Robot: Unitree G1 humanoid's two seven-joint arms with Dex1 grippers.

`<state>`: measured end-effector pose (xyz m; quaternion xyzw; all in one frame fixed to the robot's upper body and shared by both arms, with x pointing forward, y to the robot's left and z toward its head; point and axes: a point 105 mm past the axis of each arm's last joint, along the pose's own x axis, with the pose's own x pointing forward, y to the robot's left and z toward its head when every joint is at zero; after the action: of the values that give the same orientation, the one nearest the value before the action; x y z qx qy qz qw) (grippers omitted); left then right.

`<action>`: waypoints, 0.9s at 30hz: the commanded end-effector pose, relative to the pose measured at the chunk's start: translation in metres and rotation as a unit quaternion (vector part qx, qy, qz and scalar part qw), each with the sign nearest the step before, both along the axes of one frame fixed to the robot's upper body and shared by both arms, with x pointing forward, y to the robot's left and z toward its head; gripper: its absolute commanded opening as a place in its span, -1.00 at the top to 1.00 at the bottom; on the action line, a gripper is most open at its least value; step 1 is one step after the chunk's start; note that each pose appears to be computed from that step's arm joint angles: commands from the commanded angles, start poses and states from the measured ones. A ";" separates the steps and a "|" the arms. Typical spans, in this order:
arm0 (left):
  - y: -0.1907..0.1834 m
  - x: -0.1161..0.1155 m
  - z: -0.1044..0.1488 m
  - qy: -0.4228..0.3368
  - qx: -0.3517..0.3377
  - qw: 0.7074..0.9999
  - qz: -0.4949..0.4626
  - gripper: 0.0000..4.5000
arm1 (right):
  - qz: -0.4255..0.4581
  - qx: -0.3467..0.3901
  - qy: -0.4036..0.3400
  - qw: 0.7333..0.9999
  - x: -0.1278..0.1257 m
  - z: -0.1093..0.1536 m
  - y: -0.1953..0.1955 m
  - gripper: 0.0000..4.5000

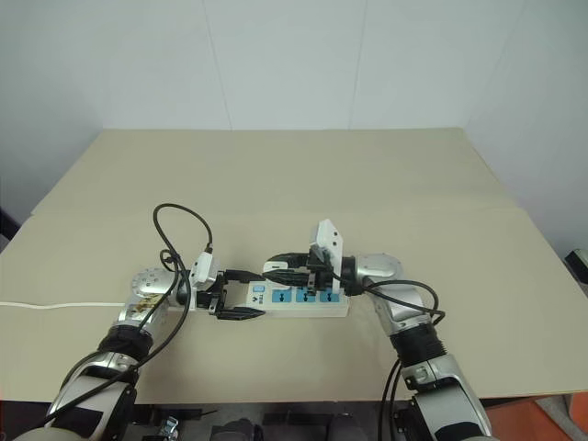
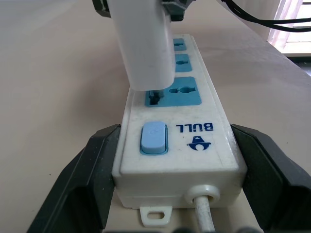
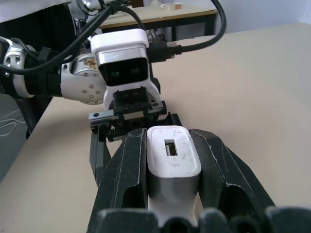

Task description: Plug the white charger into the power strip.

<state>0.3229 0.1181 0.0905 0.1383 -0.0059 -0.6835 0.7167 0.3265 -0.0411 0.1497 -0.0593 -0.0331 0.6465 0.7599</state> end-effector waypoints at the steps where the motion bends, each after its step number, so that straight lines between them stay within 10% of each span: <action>1: -0.001 -0.002 -0.005 0.011 0.016 1.000 -0.012 -0.44 | -0.005 0.002 -0.017 1.000 0.002 0.005 -0.004 0.50; 27: -0.002 -0.003 -0.003 0.013 0.009 1.000 -0.015 -0.44 | 0.001 -0.013 0.001 1.000 0.000 -0.038 -0.006 0.50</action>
<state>0.3232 0.1183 0.0897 0.1329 -0.0008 -0.6835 0.7178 0.3266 -0.0444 0.1323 -0.0620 -0.0642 0.6483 0.7562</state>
